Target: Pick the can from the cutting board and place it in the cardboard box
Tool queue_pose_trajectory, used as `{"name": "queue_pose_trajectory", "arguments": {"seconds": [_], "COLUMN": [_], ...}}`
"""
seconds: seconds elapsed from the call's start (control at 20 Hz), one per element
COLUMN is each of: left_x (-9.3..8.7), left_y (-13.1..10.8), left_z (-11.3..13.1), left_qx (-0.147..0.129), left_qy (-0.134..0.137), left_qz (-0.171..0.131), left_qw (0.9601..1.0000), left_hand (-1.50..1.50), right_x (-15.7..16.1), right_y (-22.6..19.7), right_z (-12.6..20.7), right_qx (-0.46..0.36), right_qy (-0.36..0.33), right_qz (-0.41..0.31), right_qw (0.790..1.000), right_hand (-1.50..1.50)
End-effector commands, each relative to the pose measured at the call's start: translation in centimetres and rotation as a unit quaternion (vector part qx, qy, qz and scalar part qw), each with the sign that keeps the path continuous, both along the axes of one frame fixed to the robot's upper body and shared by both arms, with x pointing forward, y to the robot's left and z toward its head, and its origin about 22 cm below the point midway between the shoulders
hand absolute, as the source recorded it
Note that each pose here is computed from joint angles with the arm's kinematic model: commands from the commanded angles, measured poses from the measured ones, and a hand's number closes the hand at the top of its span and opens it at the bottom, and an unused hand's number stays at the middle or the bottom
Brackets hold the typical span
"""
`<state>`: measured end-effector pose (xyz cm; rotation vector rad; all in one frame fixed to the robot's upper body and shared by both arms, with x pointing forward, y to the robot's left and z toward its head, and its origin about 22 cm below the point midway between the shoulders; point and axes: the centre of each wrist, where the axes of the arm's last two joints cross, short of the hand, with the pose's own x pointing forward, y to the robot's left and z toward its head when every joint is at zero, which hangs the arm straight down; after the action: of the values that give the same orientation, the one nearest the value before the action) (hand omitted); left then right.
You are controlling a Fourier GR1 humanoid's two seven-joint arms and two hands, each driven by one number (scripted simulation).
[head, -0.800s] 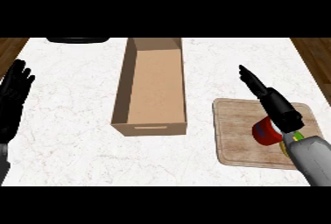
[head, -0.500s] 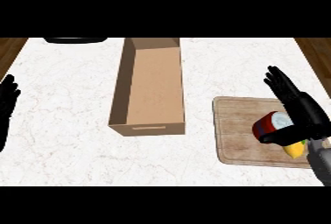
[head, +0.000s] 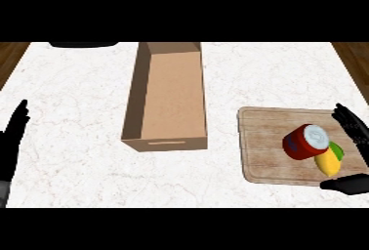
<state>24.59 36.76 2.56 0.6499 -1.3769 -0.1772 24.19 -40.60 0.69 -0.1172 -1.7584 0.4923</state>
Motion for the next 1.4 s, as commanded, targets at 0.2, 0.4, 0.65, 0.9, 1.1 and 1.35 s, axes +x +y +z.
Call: {"name": "queue_pose_trajectory", "arguments": {"seconds": [0.2, 0.4, 0.65, 0.9, 1.1, 1.35], "left_x": [2.0, 1.9, 1.7, 1.9, 1.9, 2.0], "left_y": [-0.3, -2.1, -0.6, -1.1, -0.5, -2.9], "left_z": [0.3, -1.1, -0.4, -0.7, -2.4, -0.2], "left_qx": [0.003, 0.006, 0.007, 0.004, 0.004, 0.005], "left_qy": [0.003, 0.006, 0.015, 0.008, 0.009, 0.013], "left_qz": [-0.005, -0.019, -0.014, -0.016, -0.008, -0.02], "left_qw": [1.0, 0.9998, 0.9998, 0.9998, 0.9999, 0.9997], "left_hand": [0.0, 0.0, 0.0, 0.0, 0.0, 0.0], "right_x": [-1.3, 0.7, 3.3, 5.5, 6.7, 7.7], "right_y": [-6.5, -8.6, -5.8, -3.1, -1.3, 0.9], "right_z": [-0.8, 6.1, 8.4, 8.8, 8.5, 6.9], "right_qx": [-0.076, -0.233, -0.307, -0.385, -0.386, -0.412], "right_qy": [-0.056, -0.003, 0.053, 0.104, 0.139, 0.144], "right_qz": [0.031, 0.061, 0.11, 0.135, 0.16, 0.151], "right_qw": [0.995, 0.971, 0.944, 0.907, 0.898, 0.887], "right_hand": [-1.5, -1.5, -1.5, -1.5, -1.5, -1.5]}}
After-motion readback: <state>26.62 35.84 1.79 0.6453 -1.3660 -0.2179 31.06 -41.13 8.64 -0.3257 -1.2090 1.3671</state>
